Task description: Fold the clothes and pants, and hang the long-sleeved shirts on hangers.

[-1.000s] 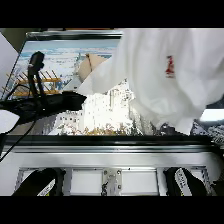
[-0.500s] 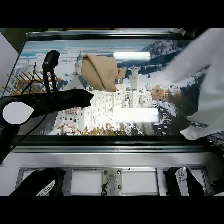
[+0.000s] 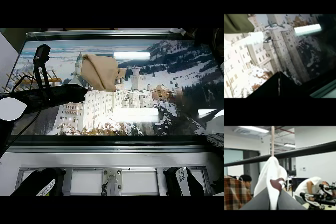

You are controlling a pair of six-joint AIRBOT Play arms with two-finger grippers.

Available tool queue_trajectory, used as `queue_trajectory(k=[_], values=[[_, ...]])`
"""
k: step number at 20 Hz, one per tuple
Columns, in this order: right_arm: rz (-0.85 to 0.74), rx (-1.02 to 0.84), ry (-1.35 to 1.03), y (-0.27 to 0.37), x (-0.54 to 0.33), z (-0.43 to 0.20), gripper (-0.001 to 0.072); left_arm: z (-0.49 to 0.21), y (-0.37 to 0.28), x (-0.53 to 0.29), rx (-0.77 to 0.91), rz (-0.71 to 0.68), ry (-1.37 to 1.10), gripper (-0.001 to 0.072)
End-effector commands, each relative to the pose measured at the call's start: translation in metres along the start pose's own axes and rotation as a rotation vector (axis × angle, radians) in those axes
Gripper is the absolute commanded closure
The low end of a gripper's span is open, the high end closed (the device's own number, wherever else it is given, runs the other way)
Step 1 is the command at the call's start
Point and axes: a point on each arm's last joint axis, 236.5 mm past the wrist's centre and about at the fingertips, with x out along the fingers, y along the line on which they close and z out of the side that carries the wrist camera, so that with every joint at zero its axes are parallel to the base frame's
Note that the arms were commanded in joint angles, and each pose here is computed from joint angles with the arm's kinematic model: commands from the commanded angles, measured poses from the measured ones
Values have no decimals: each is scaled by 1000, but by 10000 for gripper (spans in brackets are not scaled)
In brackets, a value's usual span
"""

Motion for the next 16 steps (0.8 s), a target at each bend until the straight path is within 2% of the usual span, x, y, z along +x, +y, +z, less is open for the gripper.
queue_trajectory(k=[1,10,16], values=[[-54,-33,-25,-11,3,18,696,1,1,0,-1,1,-1,687],[-82,-32,-24,-17,2,21,696,0,1,0,-1,1,1,687],[-180,-60,-2,-50,2,12,696,-4,1,0,-1,3,18,687]])
